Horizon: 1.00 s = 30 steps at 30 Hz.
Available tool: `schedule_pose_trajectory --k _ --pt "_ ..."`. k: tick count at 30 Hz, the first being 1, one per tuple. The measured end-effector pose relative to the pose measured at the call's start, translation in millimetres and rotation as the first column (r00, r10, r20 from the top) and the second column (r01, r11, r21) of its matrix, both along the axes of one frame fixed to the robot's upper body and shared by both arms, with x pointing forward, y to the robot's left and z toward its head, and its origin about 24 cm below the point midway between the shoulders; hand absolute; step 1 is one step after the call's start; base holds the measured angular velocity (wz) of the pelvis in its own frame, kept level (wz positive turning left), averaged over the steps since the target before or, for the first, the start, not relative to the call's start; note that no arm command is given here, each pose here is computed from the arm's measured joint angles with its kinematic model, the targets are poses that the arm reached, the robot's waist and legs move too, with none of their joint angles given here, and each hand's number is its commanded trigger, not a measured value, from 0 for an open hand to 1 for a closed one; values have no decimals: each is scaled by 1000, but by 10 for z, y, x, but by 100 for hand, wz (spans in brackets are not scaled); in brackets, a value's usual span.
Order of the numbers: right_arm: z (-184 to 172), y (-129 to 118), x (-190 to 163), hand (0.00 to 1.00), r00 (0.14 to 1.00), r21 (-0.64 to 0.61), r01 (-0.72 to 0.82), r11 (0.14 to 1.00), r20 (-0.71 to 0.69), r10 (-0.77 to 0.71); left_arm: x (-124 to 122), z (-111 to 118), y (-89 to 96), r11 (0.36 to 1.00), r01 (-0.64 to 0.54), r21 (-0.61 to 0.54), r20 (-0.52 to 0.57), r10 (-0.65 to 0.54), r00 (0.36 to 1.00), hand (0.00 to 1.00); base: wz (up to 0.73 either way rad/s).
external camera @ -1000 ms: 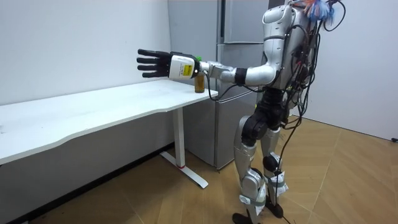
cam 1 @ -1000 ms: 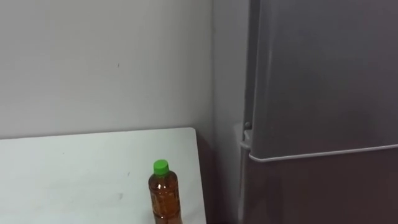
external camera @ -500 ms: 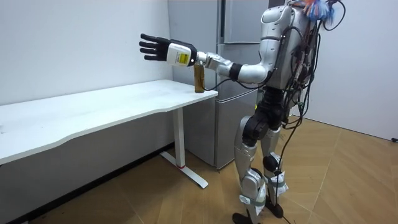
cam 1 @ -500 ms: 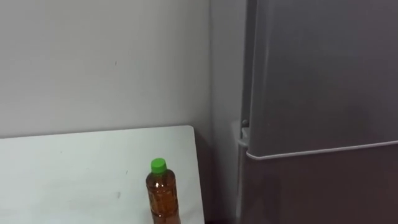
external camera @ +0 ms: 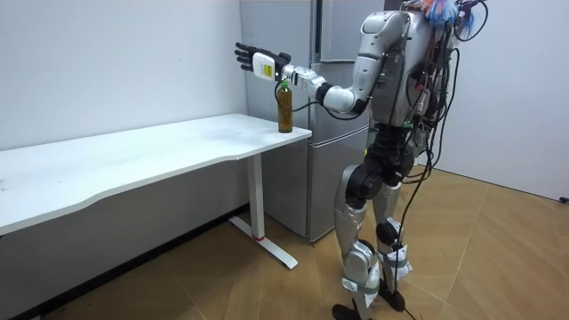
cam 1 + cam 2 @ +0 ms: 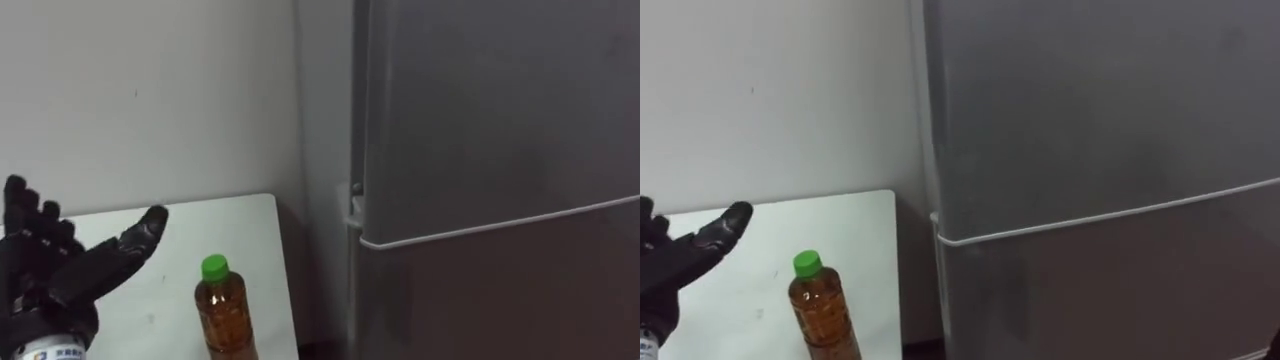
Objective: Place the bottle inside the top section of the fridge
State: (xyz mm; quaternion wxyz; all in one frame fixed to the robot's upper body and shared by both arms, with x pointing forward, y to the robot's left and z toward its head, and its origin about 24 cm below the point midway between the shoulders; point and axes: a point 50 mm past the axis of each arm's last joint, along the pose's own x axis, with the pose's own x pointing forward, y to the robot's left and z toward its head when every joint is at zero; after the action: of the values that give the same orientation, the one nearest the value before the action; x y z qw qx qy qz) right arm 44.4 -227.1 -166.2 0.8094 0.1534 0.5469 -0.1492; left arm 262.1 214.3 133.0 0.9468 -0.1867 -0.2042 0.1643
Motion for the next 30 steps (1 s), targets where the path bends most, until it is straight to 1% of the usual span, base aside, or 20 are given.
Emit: schedule_pose_trajectory --k 2,4,6,10,12,17,25,30 --pt "1 -1 5 0 1000 5 -2 1000 1 2 5 45 -46 999 36 15 24 -36 999 0 -11" --pt "0 -6 -1 0 1000 7 -1 1000 -3 1 18 65 -110 996 85 32 25 -86 996 0 -8" --pt "-1 -10 -7 0 1000 10 2 1000 -10 -2 61 71 -205 986 157 53 11 -158 987 0 0" --pt "-1 -5 21 0 1000 19 3 1000 -16 -3 96 65 -298 969 236 76 -14 -235 972 0 0" --pt "-2 5 51 0 1000 27 6 1000 -17 -5 109 52 -358 959 274 70 -23 -273 962 0 0" --pt "-1 7 65 0 1000 31 12 999 -16 -12 134 47 -492 928 373 14 -11 -373 928 0 0" --pt "-1 3 64 0 1000 32 20 999 -16 -20 104 123 -567 901 433 18 32 -434 901 0 0" --pt "2 0 94 0 1000 24 -10 1000 -15 10 98 113 -670 862 505 47 27 -506 862 0 0"
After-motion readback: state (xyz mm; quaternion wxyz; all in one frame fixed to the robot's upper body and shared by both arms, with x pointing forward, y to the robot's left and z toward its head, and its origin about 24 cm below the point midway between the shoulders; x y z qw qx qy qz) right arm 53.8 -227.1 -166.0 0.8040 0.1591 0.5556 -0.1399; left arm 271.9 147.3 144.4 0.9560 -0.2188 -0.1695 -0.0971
